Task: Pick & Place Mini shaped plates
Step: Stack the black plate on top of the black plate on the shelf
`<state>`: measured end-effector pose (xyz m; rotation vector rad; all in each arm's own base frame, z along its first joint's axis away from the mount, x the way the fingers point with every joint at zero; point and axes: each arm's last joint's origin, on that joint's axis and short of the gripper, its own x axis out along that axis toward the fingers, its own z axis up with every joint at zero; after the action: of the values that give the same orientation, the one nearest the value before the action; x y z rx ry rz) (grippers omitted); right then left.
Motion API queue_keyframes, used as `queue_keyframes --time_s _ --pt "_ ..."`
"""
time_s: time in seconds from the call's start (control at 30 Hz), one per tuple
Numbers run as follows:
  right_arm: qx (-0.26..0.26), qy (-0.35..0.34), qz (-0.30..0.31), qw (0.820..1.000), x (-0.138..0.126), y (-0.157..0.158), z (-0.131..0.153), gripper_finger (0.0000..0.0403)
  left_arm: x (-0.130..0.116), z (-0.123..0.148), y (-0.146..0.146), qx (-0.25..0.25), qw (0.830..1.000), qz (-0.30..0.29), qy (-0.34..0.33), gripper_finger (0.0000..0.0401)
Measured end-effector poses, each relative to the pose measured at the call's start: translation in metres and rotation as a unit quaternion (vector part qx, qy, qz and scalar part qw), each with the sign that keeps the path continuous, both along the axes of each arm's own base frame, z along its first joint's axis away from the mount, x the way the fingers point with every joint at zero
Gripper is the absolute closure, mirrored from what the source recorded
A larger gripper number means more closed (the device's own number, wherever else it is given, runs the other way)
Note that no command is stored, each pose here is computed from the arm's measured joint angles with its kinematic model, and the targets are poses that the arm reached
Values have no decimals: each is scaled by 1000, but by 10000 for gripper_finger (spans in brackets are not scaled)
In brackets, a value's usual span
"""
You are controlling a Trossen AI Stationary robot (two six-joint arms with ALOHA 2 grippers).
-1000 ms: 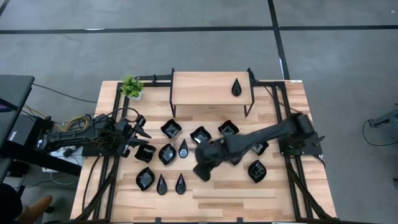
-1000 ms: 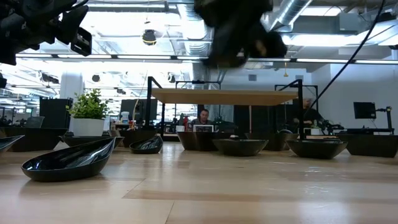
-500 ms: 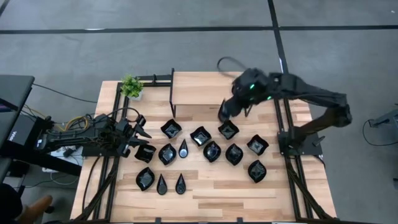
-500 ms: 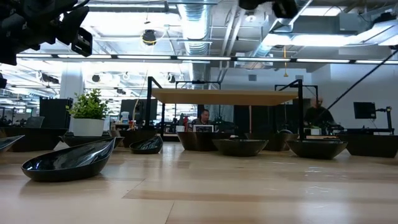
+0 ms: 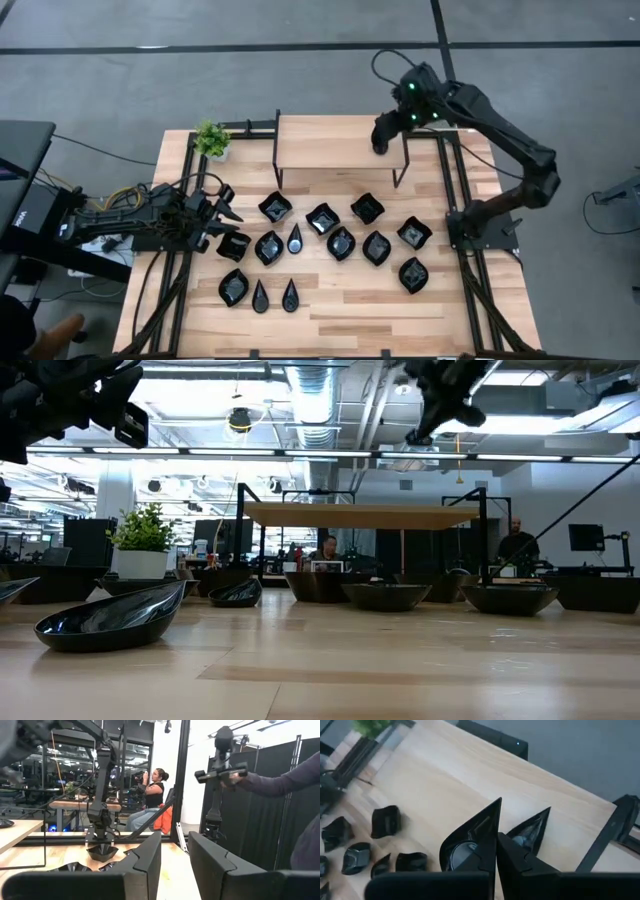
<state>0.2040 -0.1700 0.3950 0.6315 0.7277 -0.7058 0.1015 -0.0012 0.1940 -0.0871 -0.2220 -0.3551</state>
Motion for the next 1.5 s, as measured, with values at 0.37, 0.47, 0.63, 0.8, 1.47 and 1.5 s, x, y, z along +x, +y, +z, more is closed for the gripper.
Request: queue_keyframes --time_s 0.37,0.47,0.63,0.8,1.47,1.5 --pt "91 61 17 994 7 -65 -57 403 0 1 0 1 1000 0 -7 302" --pt "105 68 11 992 4 -72 -62 403 0 2 0 1 1000 0 -8 302" --pt "111 70 5 991 2 -76 -65 403 0 2 0 1 1000 0 -9 302" --pt "115 70 3 991 3 -74 -65 403 -1 2 0 1 1000 0 -12 302" --pt "118 72 -3 990 7 -70 -67 403 -1 3 0 2 1000 0 -16 302" --pt "118 73 -4 990 7 -70 -67 403 -1 3 0 2 1000 0 -17 302"
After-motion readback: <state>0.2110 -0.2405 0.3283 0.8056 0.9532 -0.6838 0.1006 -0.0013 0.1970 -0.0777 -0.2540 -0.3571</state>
